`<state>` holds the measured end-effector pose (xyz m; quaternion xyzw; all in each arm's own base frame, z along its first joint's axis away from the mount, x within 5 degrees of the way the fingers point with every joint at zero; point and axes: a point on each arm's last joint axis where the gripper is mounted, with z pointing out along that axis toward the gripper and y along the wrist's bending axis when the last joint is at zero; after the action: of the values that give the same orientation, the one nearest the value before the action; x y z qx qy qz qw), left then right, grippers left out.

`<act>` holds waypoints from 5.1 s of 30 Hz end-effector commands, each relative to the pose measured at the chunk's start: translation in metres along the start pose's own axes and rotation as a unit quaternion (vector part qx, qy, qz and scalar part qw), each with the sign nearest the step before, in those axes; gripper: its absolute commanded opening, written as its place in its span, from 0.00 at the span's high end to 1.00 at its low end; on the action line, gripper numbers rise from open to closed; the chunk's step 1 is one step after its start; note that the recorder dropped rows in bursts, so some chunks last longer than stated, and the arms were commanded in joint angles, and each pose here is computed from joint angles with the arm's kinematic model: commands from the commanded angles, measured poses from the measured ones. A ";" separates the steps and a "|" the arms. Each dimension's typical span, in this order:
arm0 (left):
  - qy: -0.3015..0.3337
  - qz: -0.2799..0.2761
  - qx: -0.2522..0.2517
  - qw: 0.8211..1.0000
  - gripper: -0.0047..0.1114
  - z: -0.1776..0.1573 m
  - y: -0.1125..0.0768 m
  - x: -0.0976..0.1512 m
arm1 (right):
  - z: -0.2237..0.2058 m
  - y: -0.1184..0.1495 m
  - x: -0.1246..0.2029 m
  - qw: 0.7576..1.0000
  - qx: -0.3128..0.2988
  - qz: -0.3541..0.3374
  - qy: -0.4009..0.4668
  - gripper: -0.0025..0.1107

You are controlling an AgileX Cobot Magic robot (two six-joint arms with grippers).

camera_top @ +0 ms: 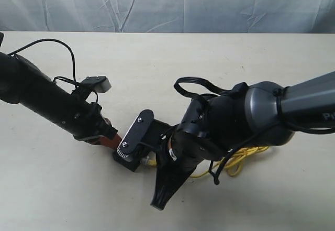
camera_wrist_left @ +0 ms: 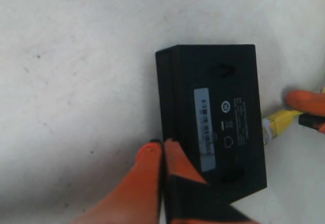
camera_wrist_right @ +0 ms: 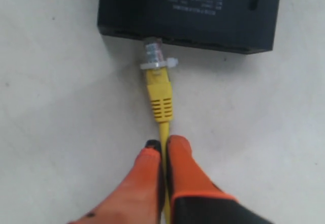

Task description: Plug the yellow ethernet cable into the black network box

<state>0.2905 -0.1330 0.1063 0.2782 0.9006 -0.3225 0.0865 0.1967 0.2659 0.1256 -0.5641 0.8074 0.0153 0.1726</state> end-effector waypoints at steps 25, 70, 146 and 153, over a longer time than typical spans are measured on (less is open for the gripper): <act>0.003 0.001 0.019 1.000 0.96 0.000 -0.004 -0.001 | -0.004 -0.004 -0.007 0.997 0.012 0.068 -0.046 0.99; -0.446 0.095 -0.344 0.821 0.96 -0.210 -0.123 0.099 | -0.193 -0.088 0.161 0.837 0.188 0.456 -0.238 0.98; -0.476 0.118 -0.341 0.802 0.96 -0.220 -0.140 0.114 | -0.148 0.027 0.263 0.765 0.322 0.413 -0.375 0.98; -0.476 0.118 -0.341 0.802 0.96 -0.220 -0.140 0.114 | -0.147 0.027 0.263 0.766 0.321 0.414 -0.373 0.98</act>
<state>0.1239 -0.0331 0.3140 0.1459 0.7581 -0.0739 0.6312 0.0532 0.0059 0.1824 -0.0363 0.7952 0.0376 0.6040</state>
